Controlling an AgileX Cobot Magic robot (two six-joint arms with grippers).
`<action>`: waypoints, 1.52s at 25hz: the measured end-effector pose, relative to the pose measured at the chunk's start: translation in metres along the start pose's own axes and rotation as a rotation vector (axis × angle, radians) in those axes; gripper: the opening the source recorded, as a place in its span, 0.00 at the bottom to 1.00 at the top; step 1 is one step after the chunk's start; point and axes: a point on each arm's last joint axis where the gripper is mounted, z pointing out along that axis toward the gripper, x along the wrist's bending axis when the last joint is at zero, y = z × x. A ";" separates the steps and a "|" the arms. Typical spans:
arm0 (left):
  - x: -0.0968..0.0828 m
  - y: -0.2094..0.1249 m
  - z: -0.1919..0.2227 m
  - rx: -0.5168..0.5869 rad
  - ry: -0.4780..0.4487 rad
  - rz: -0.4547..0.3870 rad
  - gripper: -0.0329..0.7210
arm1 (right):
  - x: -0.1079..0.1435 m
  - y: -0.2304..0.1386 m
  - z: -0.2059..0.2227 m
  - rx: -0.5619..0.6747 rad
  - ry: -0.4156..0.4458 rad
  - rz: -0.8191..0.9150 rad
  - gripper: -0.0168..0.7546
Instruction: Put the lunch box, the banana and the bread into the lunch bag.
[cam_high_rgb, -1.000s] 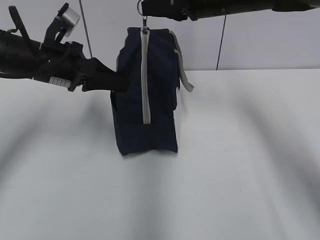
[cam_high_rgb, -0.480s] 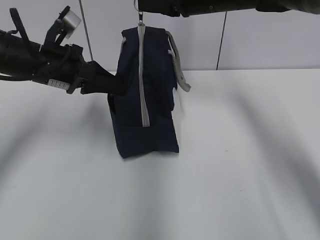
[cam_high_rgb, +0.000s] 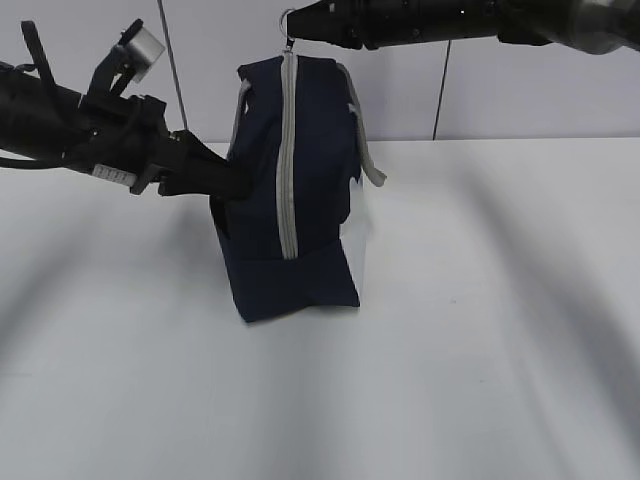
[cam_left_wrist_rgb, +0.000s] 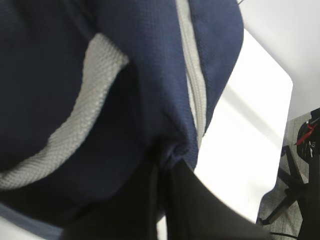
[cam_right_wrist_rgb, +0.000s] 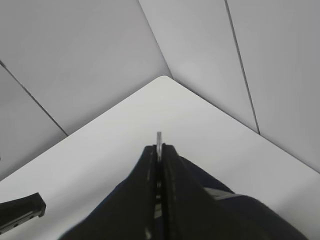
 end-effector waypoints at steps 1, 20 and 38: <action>0.000 0.000 0.000 0.002 -0.001 0.001 0.05 | -0.002 0.000 0.001 -0.004 -0.001 0.000 0.00; 0.000 -0.013 -0.011 0.112 -0.079 0.006 0.05 | -0.047 -0.045 0.027 -0.016 -0.028 0.096 0.00; 0.003 -0.007 -0.012 0.045 -0.057 -0.028 0.34 | -0.046 -0.037 0.027 -0.057 0.006 0.097 0.00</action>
